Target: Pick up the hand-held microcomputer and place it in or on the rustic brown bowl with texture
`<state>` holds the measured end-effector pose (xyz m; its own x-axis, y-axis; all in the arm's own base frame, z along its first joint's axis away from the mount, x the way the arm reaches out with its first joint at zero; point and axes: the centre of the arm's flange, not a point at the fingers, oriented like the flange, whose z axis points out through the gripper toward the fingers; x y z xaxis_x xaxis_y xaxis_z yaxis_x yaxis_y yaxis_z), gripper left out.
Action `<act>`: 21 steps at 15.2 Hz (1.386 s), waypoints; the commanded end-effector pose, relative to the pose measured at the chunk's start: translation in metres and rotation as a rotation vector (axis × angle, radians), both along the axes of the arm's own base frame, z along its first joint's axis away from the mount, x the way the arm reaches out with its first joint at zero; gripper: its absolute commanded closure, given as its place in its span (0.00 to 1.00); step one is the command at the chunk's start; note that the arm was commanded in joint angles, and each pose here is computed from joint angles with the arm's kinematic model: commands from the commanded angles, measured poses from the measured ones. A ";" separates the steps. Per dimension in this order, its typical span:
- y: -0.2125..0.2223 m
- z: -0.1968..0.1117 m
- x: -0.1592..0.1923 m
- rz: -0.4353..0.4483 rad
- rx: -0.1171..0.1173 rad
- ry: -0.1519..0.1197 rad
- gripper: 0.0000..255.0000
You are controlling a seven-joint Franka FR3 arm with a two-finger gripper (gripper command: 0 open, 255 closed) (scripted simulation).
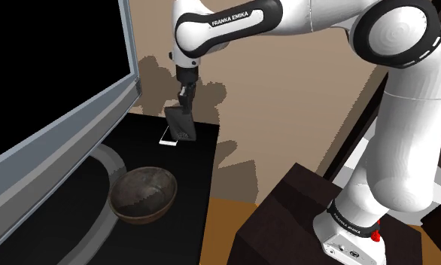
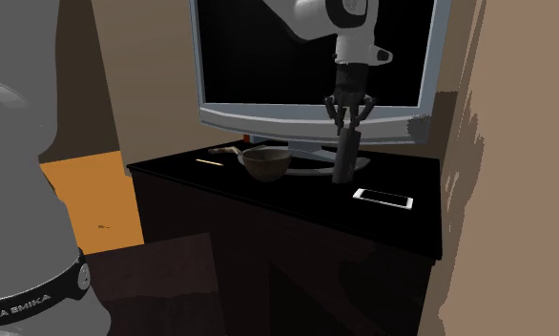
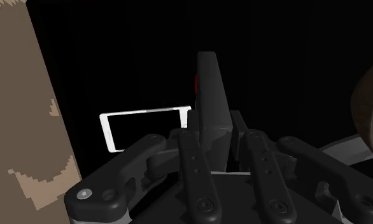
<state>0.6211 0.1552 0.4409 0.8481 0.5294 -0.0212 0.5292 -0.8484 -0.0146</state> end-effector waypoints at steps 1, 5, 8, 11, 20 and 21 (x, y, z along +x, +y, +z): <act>0.000 0.012 0.000 0.000 0.000 0.000 1.00; 0.000 0.033 0.000 0.000 0.000 0.000 1.00; 0.000 0.049 0.000 0.000 0.000 0.000 1.00; 0.000 0.065 0.000 0.000 0.000 0.000 1.00; 0.043 0.097 -0.029 0.000 0.000 0.000 1.00; 0.054 0.099 -0.036 0.000 0.000 0.000 1.00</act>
